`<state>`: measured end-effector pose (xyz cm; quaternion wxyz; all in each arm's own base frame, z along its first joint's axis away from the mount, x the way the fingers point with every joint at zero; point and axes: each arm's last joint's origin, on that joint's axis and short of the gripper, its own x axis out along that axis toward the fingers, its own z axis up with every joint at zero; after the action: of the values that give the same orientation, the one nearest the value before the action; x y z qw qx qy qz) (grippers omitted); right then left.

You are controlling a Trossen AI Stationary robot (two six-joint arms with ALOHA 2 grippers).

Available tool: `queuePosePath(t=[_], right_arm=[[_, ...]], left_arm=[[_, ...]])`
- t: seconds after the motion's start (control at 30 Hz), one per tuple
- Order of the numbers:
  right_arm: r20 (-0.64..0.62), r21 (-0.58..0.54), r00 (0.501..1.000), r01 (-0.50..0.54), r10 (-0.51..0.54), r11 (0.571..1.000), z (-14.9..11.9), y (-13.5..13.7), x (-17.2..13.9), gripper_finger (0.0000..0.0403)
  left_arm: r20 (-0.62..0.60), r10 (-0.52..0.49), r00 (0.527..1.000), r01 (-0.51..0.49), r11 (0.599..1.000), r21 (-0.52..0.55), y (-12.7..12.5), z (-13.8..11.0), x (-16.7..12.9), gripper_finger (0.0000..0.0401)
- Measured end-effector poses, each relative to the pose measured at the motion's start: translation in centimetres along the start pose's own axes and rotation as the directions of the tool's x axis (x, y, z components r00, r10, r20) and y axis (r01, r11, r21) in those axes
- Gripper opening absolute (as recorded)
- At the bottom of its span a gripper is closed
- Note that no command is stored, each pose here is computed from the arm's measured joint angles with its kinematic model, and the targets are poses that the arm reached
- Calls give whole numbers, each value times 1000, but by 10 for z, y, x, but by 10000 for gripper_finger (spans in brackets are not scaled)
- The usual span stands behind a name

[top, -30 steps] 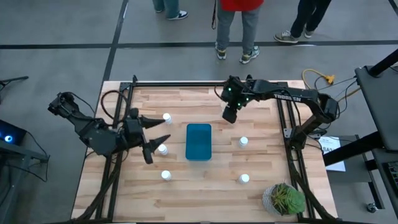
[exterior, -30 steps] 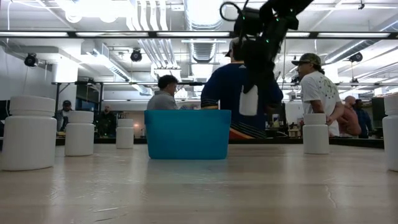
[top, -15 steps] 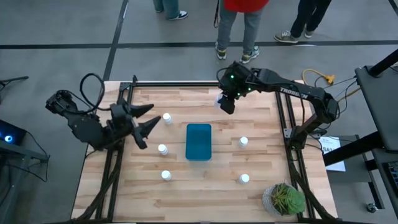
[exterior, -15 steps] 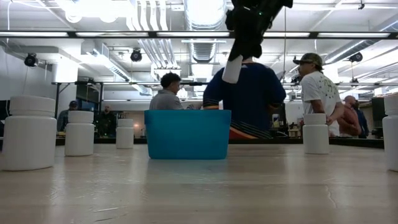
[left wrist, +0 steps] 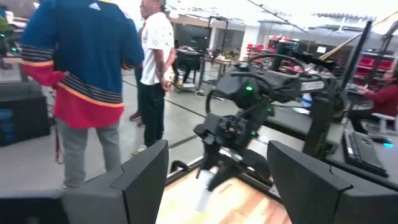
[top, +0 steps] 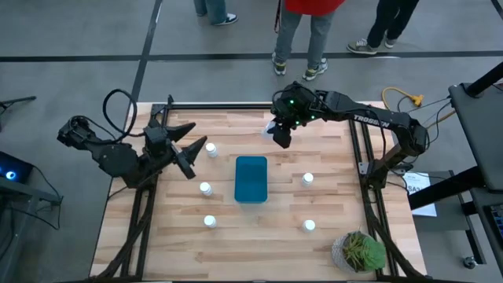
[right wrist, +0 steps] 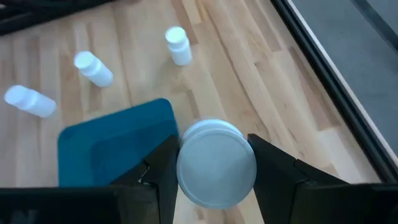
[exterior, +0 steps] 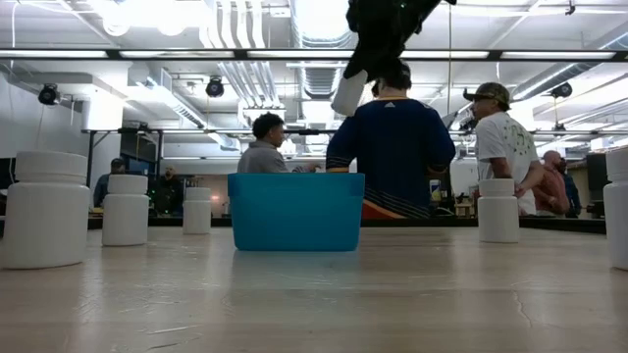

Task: Pick and place pill bottles into a basket
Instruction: Put the white medicine bottle into the container

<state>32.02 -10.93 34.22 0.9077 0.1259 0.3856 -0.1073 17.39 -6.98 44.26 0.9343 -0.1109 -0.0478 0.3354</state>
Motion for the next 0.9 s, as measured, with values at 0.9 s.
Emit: queuePosePath(t=[0.9], right_arm=[[-246, -232, 968, -20, -39, 972, -1, 51, 65, 147]], left_arm=[[21, 58, 998, -60, 992, 113, 8, 4, 9, 256]])
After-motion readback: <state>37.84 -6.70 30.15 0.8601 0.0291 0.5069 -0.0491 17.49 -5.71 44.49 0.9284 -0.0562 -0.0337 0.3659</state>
